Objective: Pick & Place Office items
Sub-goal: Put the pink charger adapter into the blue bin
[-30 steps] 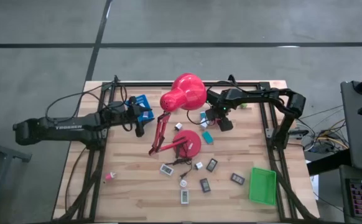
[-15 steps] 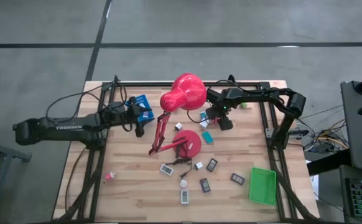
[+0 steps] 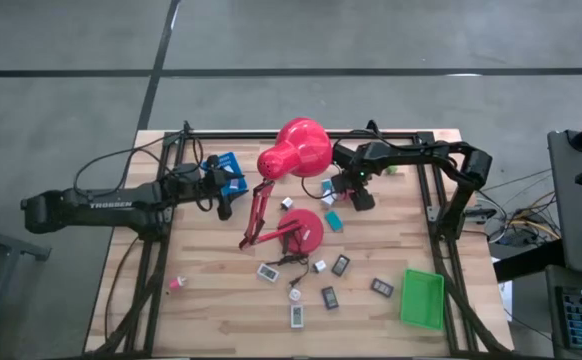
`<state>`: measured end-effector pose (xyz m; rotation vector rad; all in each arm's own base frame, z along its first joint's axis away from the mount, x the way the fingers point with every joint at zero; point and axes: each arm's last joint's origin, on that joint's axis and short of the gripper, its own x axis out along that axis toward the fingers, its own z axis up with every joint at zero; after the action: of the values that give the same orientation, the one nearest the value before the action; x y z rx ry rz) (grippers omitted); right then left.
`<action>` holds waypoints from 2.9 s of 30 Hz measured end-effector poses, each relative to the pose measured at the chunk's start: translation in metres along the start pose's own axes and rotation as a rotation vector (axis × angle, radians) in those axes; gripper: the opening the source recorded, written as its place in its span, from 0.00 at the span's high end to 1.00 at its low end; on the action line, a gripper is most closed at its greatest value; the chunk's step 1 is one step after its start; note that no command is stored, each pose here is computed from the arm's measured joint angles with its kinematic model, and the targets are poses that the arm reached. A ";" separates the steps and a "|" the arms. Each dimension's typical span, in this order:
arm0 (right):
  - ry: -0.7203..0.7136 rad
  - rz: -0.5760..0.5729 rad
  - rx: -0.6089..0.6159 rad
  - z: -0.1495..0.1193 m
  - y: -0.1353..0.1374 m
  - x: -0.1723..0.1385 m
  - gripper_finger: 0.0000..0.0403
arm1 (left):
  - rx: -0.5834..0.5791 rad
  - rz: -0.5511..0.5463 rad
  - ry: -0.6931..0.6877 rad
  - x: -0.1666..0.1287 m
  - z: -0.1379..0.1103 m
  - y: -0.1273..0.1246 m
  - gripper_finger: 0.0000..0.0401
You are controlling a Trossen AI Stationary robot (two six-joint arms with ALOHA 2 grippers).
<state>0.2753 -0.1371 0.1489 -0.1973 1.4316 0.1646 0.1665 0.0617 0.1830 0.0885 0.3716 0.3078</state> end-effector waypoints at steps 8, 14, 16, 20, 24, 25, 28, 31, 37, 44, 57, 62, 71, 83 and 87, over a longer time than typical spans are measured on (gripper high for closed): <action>-0.007 0.001 -0.010 0.001 0.001 0.000 0.65 | 0.000 0.000 0.000 0.000 0.000 0.000 0.42; -0.011 0.000 -0.012 0.001 0.001 0.000 0.65 | 0.000 0.000 0.000 0.000 0.000 0.000 0.42; -0.015 -0.003 -0.013 0.001 0.001 0.000 0.65 | 0.000 0.000 0.000 0.000 0.000 0.000 0.42; -0.029 -0.016 -0.001 0.003 0.000 0.000 0.65 | 0.000 0.000 0.000 0.000 0.000 0.000 0.42; -0.038 -0.032 0.016 0.003 0.000 -0.003 0.65 | 0.000 0.000 0.000 0.000 0.000 0.000 0.42; -0.046 -0.039 0.020 0.004 -0.001 -0.006 0.65 | 0.000 0.000 0.000 0.000 0.000 0.000 0.42; -0.074 -0.063 0.029 0.006 -0.002 -0.015 0.65 | 0.000 0.000 0.000 0.000 0.000 0.000 0.42; -0.082 -0.081 0.032 0.008 -0.003 -0.021 0.65 | 0.000 0.000 0.000 0.000 0.000 0.000 0.42; -0.101 -0.126 0.042 0.014 -0.008 -0.034 0.65 | 0.012 0.000 0.002 0.000 -0.002 0.000 0.42; -0.212 -0.203 0.034 0.032 -0.021 -0.057 0.65 | 0.048 0.043 -0.062 -0.001 -0.003 0.002 0.42; -0.698 -0.261 0.004 0.068 -0.040 -0.086 0.65 | 0.035 0.105 -0.343 -0.013 -0.019 0.008 0.42; -0.931 -0.214 -0.011 0.080 -0.044 -0.087 0.65 | 0.041 0.094 -0.403 -0.015 -0.015 0.008 0.42; -1.185 -0.111 -0.012 0.101 -0.058 -0.058 0.65 | 0.057 0.042 -0.515 -0.016 -0.006 0.008 0.42; -1.351 -0.074 -0.064 0.114 -0.068 -0.038 0.65 | 0.040 0.043 -0.446 0.014 0.000 0.019 0.42; -1.378 -0.069 -0.071 0.115 -0.069 -0.036 0.65 | 0.022 0.025 -0.505 0.023 0.005 0.025 0.42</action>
<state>0.3976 -0.1769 0.2020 -0.1344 0.0487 0.2267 0.1819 0.0928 0.1836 0.1879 -0.1271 0.2946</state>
